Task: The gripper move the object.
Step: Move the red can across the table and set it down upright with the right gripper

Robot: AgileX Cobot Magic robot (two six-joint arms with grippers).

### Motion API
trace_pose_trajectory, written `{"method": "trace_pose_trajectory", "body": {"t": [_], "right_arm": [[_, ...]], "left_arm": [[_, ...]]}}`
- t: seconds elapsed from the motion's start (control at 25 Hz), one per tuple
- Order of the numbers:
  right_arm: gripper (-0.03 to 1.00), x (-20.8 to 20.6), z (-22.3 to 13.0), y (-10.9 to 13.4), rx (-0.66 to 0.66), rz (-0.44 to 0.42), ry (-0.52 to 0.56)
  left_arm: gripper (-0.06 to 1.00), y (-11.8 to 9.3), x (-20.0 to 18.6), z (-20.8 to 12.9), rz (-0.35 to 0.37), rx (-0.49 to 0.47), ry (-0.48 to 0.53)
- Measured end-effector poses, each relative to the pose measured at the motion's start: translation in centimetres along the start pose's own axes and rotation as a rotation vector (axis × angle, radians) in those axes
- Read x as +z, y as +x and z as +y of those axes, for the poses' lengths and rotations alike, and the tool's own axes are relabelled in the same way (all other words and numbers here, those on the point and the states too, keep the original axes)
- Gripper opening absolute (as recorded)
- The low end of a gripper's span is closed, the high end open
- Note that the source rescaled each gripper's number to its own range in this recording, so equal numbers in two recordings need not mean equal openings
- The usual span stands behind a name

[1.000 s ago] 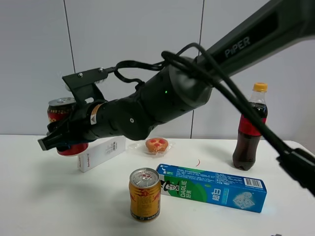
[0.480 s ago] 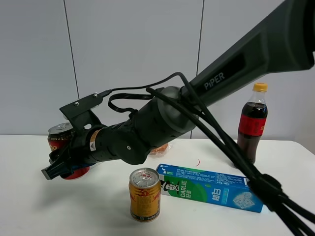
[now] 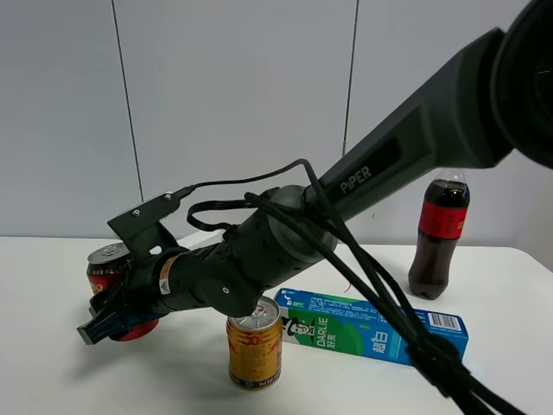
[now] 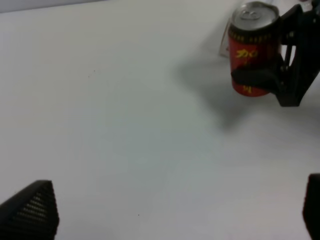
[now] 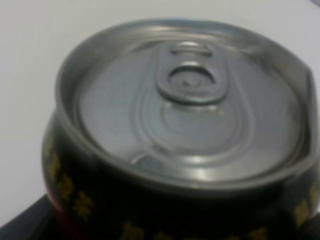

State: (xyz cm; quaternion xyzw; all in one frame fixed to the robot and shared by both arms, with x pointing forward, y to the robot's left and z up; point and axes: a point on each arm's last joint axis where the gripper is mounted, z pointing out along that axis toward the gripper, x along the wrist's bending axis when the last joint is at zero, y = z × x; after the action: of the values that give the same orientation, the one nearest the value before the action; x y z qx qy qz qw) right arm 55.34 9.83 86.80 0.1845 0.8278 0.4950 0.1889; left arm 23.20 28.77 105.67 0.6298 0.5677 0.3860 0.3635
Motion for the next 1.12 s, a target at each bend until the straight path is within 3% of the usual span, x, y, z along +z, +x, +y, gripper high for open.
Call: {"method": "trace_pose_trajectory", "body": {"t": [1.04,1.12], "right_arm": [[0.00,0.8,-1.4,0.4,-0.001,0.015,-0.015],[0.06,0.8,-1.4,0.4,0.010,0.016,-0.019]], "left_arm": [[1.00,0.0,0.0,0.0,-0.002,-0.001,0.000],[1.00,0.0,0.0,0.0,-0.001,0.000,0.000]]}}
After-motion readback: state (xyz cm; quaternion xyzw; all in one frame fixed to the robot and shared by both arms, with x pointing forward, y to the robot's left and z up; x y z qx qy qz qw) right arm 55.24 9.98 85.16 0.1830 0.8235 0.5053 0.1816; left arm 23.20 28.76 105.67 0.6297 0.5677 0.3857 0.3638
